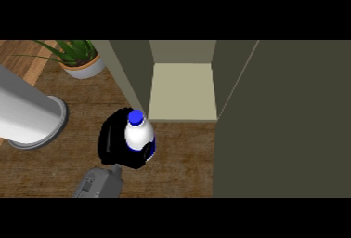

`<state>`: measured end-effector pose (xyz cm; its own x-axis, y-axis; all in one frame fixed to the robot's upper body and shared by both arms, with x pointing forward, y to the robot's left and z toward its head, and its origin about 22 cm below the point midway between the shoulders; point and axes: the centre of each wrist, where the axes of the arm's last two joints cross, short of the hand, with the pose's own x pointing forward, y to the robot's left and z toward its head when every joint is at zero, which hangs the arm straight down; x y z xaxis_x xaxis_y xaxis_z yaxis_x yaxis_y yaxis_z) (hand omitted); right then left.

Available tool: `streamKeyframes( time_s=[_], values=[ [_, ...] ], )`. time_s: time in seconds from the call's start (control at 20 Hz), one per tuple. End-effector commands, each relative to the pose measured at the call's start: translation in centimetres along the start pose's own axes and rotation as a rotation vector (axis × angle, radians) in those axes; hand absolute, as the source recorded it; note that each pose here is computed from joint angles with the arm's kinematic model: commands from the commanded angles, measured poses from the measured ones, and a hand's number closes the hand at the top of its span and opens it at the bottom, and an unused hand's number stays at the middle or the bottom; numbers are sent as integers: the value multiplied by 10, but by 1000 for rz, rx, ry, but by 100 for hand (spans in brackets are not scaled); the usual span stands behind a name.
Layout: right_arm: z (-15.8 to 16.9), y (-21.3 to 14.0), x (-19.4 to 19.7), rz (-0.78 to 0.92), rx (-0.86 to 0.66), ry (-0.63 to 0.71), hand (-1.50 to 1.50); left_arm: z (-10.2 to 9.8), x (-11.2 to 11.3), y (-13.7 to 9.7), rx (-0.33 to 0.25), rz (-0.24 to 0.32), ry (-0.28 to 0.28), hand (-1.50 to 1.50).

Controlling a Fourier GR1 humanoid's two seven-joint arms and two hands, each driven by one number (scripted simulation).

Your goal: Pick up the bottled water, place it into the cabinet and close the cabinet

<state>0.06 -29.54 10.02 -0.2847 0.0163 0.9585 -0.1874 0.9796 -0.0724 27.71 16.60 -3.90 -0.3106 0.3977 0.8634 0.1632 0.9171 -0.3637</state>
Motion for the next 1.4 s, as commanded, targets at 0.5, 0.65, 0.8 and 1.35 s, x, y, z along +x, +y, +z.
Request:
streamKeyframes(
  time_s=[0.5, 0.65, 0.8, 1.35],
  values=[
    [-15, -5, 17, -14, 11, -63, -150, -36, 75, -146, -79, -41, 27, 150],
    [-14, -4, 17, -8, 30, -54, -150, -37, 74, -167, -39, -102, 6, 150],
    [-28, -2, 17, 4, 45, -68, -150, -59, 66, -175, -2, -128, -21, 150],
    [-30, -12, 20, 14, 10, -79, -150, -99, 54, -169, 37, -260, 5, 150]
  ],
)
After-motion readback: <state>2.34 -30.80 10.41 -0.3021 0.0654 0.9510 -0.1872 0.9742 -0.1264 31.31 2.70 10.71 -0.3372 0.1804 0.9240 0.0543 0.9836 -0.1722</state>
